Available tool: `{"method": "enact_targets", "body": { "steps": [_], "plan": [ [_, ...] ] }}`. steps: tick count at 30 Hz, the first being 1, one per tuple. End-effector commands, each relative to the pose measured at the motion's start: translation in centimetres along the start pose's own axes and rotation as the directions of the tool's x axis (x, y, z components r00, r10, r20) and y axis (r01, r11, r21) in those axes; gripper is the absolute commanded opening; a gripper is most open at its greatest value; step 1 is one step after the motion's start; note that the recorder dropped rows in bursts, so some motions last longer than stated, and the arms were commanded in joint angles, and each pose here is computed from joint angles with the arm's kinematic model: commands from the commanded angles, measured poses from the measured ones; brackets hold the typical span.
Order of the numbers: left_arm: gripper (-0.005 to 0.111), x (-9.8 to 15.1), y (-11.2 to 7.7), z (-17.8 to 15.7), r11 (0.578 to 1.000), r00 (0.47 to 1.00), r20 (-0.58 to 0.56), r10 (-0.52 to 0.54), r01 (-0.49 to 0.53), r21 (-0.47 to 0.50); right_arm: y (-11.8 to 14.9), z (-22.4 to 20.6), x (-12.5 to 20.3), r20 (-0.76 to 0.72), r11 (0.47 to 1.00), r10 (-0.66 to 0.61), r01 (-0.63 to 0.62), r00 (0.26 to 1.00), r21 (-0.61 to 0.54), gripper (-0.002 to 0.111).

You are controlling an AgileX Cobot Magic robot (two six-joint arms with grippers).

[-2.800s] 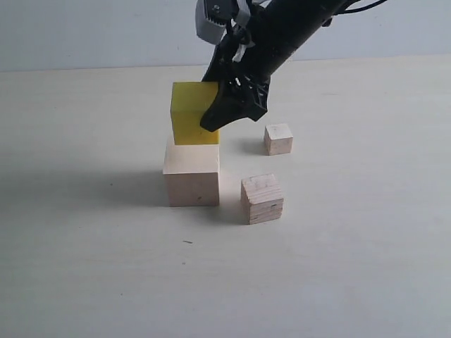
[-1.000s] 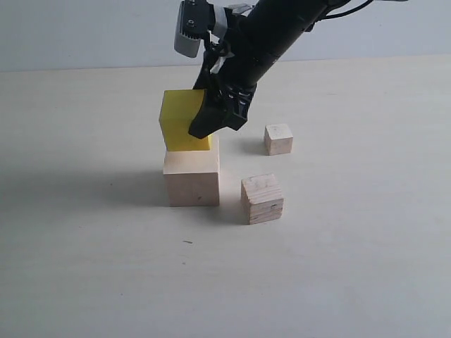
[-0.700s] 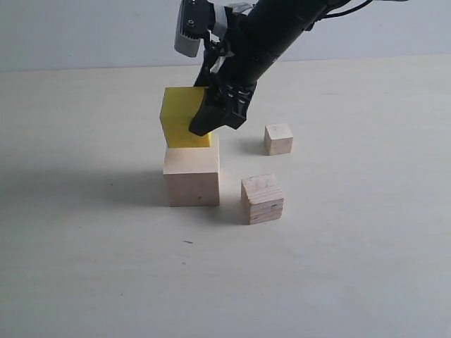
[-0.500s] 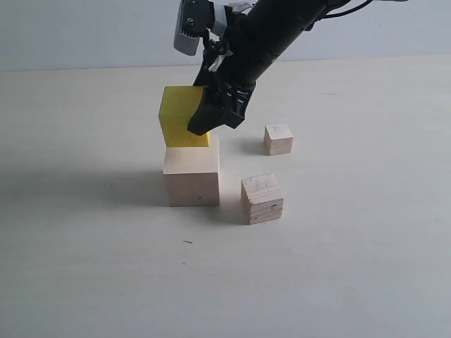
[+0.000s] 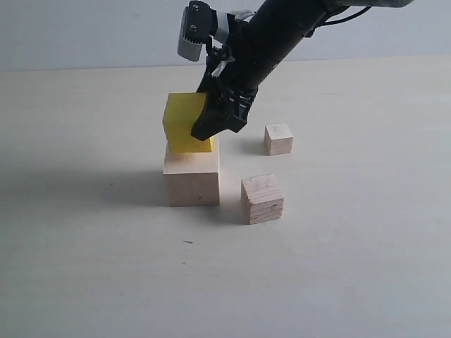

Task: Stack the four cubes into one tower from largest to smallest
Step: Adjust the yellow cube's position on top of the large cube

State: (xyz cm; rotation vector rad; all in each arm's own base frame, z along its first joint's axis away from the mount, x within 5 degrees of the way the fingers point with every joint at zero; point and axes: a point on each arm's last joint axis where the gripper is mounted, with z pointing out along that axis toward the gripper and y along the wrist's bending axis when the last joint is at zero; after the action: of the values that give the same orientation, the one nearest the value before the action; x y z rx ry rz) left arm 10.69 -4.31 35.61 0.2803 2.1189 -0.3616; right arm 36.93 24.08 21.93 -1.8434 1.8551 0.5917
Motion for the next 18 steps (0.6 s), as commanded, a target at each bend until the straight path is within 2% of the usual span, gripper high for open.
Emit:
{"method": "enact_targets", "body": {
  "steps": [1, 3, 18],
  "plan": [
    [0.000, 0.04, -0.02, 0.06, 1.000, 1.000, -0.003, 0.006, -0.006, 0.001, 0.28, 0.05, 0.00, 0.027, 0.999, 0.012, -0.011, 1.000, -0.040, 0.000],
    [0.000, 0.04, -0.02, 0.06, 1.000, 1.000, -0.003, 0.006, -0.006, 0.001, 0.44, 0.29, 0.18, 0.022, 0.998, -0.016, 0.017, 1.000, -0.067, 0.000],
    [0.000, 0.04, -0.02, 0.06, 1.000, 1.000, -0.003, 0.006, -0.006, 0.001, 0.30, 0.64, 0.41, 0.018, 0.997, -0.046, 0.047, 0.999, -0.065, 0.000]
  ]
}}
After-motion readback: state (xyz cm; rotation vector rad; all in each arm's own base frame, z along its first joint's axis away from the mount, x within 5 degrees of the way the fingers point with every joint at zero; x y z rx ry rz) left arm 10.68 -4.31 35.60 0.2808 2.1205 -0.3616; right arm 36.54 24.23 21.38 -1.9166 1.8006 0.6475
